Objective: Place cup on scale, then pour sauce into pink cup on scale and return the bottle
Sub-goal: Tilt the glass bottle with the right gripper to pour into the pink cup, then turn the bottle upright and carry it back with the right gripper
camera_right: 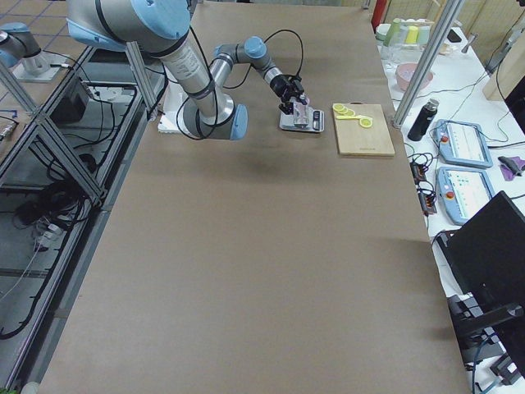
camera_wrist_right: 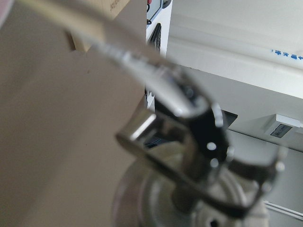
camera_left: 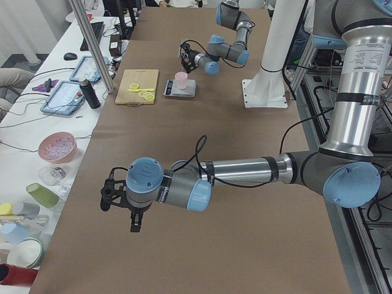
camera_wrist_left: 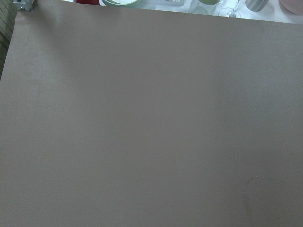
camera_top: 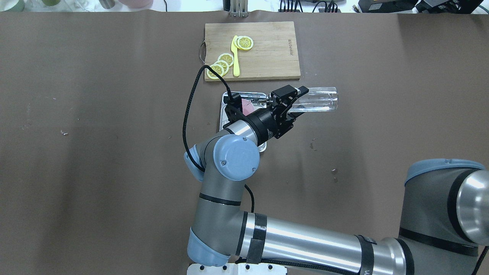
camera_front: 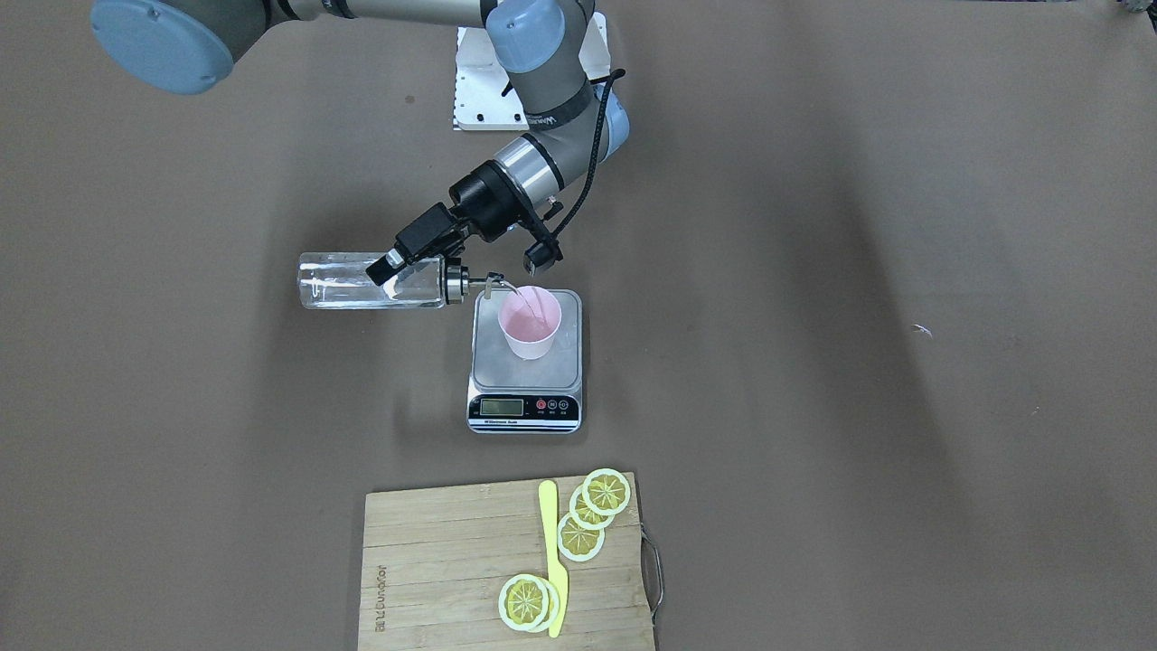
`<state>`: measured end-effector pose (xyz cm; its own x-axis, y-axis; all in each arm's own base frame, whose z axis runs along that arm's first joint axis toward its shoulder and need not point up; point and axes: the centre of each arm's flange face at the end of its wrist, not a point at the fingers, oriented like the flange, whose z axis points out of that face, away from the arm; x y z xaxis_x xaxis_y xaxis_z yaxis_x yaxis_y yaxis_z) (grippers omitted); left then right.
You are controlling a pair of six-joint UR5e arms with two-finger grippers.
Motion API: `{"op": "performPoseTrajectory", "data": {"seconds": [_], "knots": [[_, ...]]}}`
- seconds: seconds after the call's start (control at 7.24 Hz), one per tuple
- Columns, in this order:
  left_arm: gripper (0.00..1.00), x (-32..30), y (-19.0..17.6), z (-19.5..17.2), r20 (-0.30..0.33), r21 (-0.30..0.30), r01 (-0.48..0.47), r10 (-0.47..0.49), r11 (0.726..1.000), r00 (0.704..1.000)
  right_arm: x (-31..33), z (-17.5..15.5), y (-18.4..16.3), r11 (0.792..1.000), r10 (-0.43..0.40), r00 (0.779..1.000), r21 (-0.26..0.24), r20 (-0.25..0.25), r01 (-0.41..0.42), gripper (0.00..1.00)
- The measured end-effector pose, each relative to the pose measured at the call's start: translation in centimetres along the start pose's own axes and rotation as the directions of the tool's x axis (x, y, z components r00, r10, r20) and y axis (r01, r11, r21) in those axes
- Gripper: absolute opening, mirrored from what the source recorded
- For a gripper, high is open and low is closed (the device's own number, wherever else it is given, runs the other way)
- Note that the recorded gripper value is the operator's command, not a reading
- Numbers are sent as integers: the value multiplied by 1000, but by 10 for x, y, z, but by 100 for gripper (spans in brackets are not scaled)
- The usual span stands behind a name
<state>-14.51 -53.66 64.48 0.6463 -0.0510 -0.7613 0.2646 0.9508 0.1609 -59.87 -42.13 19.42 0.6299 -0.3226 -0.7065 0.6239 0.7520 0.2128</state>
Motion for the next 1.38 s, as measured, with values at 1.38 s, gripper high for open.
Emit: {"op": "performPoseTrajectory", "data": {"seconds": [1.38], "knots": [[98,14,-9,-11,-3,24,-25,25,999,1000,82,103,-30,934,261,838,94,479,-344,0]]}}
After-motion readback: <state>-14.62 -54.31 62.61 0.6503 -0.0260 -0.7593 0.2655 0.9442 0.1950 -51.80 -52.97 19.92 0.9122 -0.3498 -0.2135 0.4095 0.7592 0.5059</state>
